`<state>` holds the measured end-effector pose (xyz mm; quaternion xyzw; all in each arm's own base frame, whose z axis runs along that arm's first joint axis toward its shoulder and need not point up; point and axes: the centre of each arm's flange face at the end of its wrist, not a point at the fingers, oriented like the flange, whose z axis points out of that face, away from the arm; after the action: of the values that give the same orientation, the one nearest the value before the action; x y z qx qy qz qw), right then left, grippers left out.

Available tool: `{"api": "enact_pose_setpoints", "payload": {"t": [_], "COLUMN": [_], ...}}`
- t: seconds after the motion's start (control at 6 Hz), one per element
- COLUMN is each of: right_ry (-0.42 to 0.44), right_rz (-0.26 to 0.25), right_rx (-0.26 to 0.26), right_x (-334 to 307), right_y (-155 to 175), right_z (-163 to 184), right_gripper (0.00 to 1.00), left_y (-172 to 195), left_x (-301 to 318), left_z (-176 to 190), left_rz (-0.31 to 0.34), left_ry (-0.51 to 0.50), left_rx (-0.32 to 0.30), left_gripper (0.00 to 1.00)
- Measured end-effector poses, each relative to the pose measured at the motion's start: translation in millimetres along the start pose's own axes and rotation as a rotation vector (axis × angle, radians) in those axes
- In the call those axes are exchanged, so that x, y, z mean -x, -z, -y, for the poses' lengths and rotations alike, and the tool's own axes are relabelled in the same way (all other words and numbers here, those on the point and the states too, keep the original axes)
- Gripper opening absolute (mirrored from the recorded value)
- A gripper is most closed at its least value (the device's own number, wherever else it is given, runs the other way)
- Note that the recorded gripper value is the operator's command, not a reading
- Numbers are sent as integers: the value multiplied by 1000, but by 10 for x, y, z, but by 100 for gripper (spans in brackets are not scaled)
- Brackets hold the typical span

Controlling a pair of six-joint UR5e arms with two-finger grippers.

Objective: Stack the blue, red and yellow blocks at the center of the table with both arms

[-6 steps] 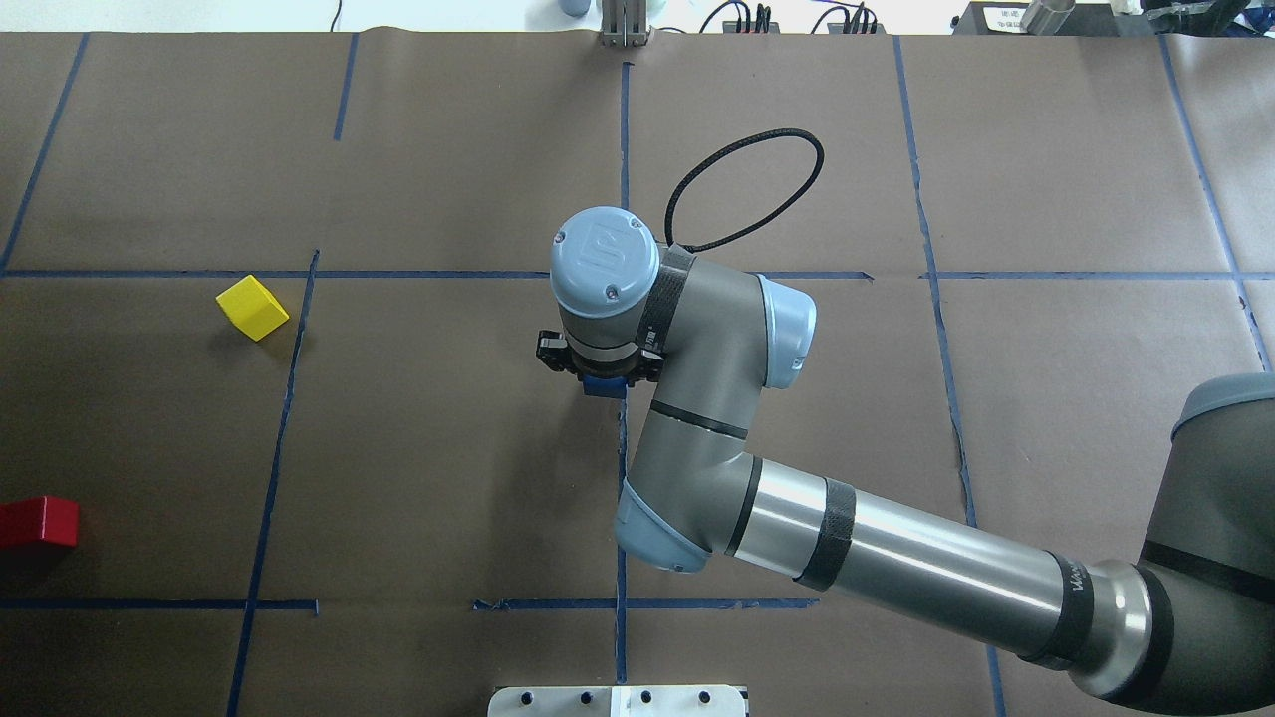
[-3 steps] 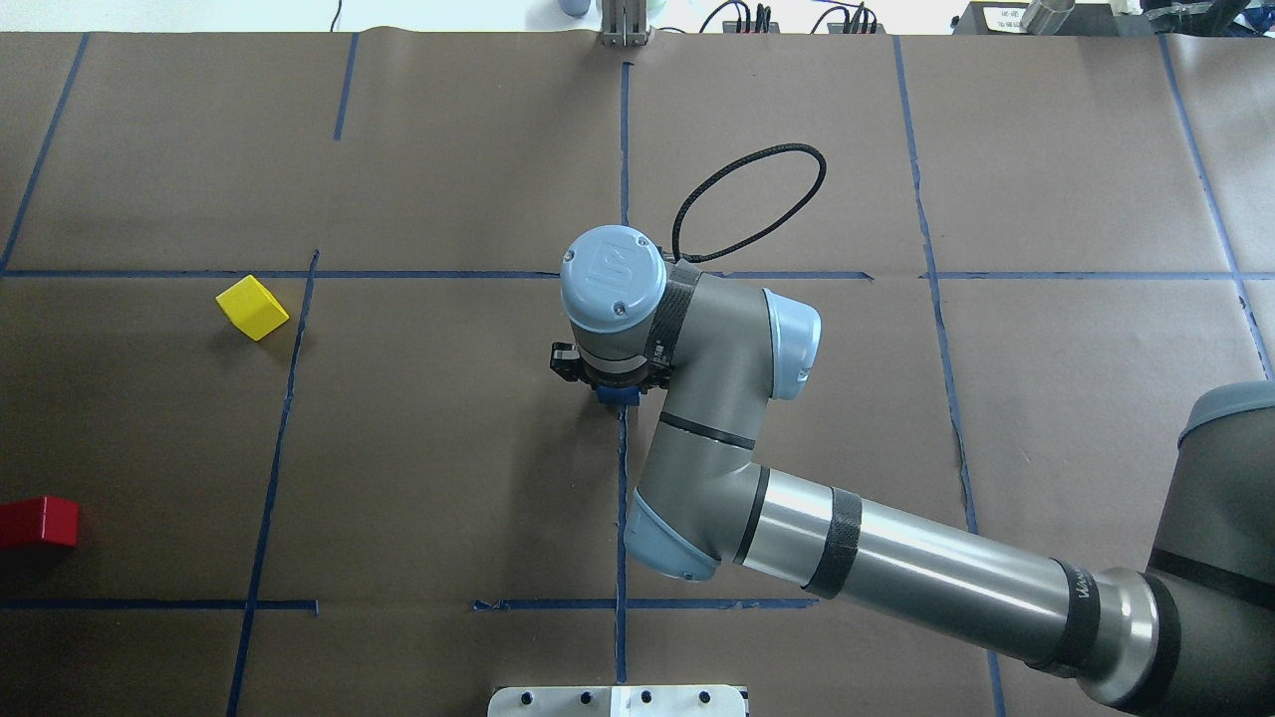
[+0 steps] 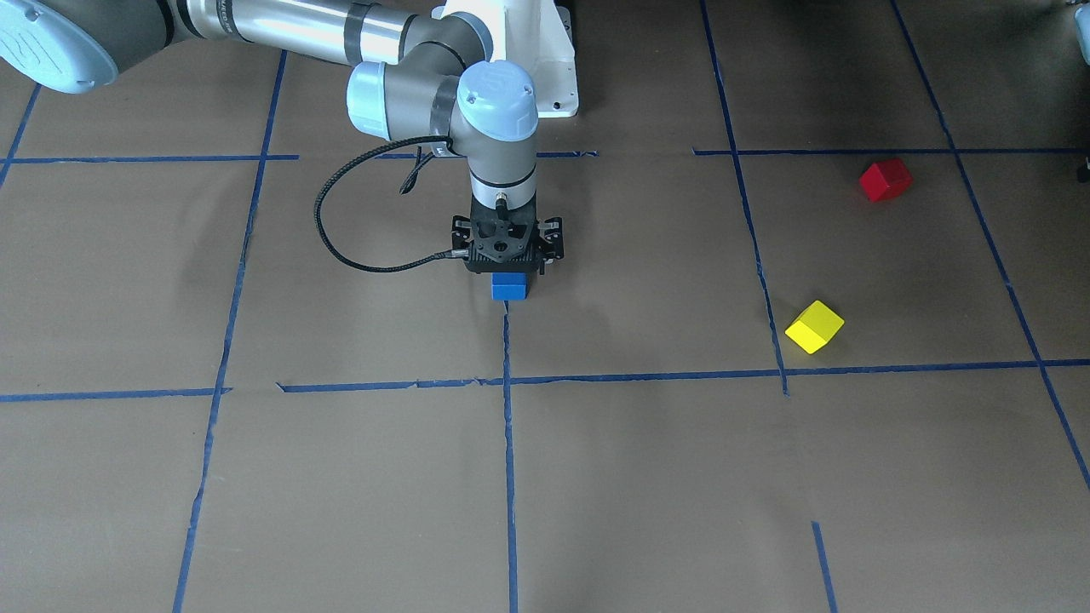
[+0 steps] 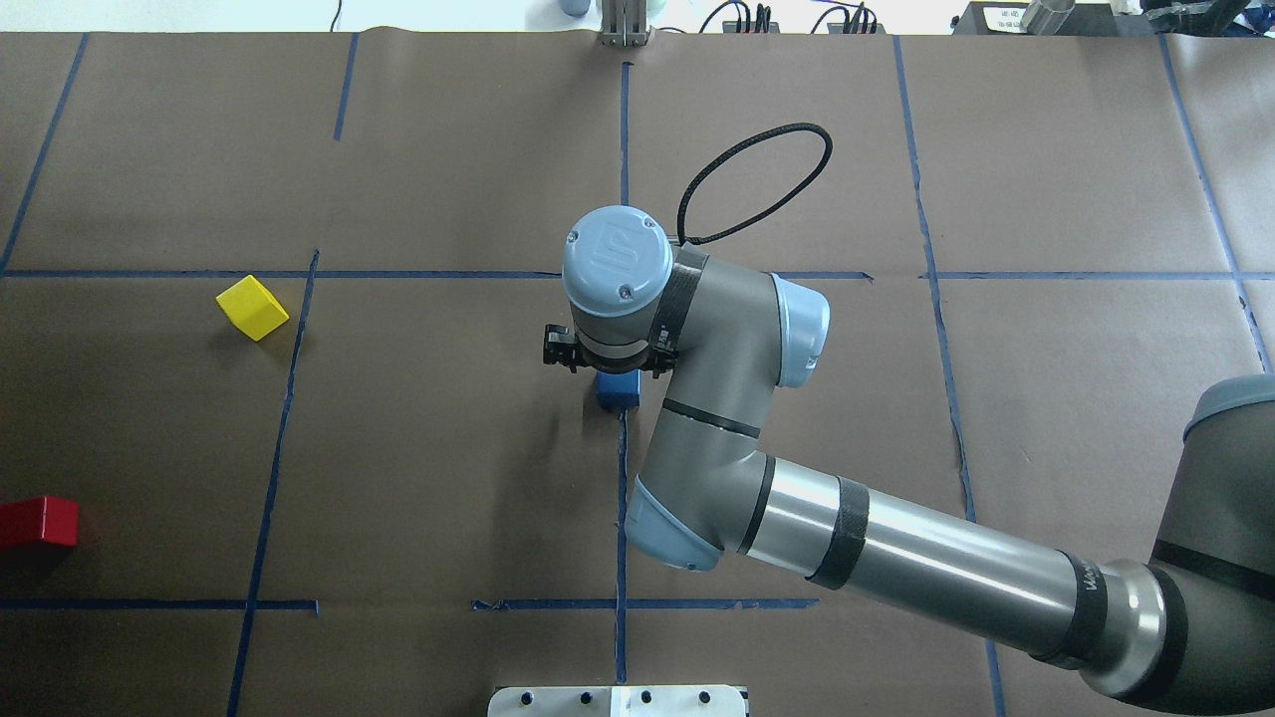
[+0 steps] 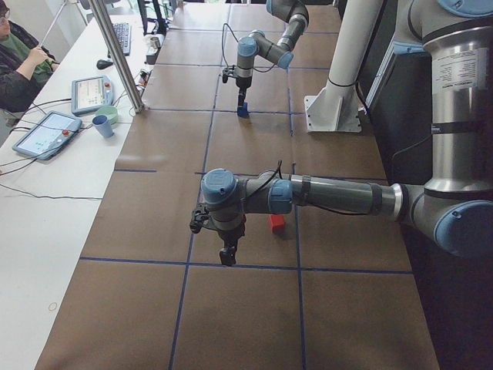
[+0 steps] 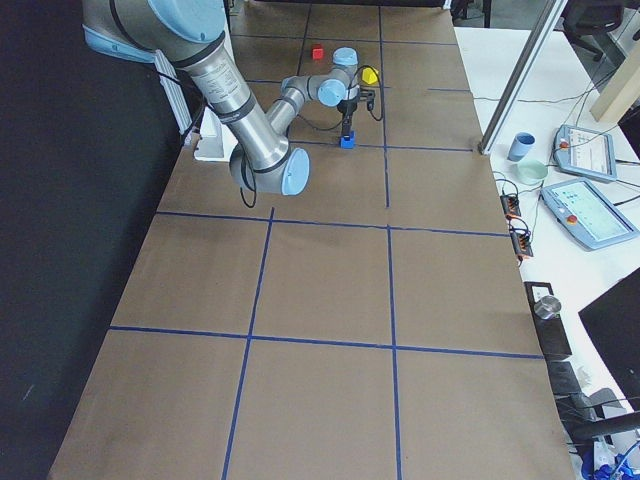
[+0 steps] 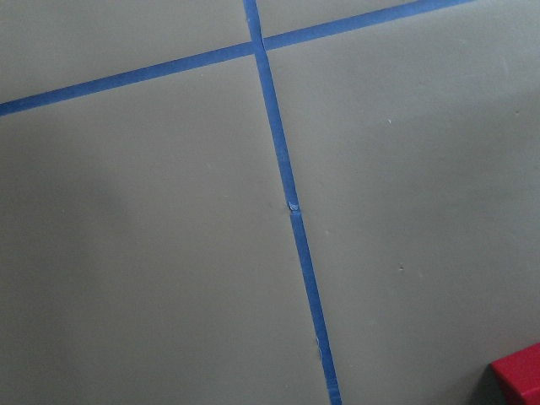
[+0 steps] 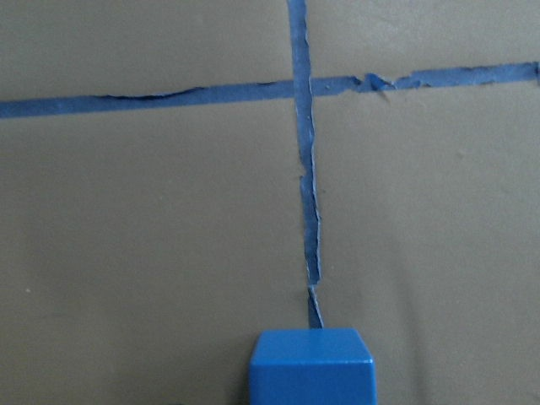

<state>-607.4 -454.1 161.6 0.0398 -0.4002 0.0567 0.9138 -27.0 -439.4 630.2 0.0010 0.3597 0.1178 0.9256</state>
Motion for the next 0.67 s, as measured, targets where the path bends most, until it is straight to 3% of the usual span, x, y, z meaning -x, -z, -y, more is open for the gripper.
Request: {"api": "enact_pose_setpoints", "payload": {"t": [0.33,0.67], "right_ry": [7,114], "right_rz": [35,18], "right_rx": [13,43], "right_x": [-345,-1670], "right_y": [591,1147], "right_z": [516,1161], "right_gripper": [100,100], "left_y": [5,91], "left_x": [-5,-71], "left_z": [7,139], "left_rz": [2,6], "left_ry": [-4,-21], "left_rx": [-1,-20], "left_gripper": [100,100]}}
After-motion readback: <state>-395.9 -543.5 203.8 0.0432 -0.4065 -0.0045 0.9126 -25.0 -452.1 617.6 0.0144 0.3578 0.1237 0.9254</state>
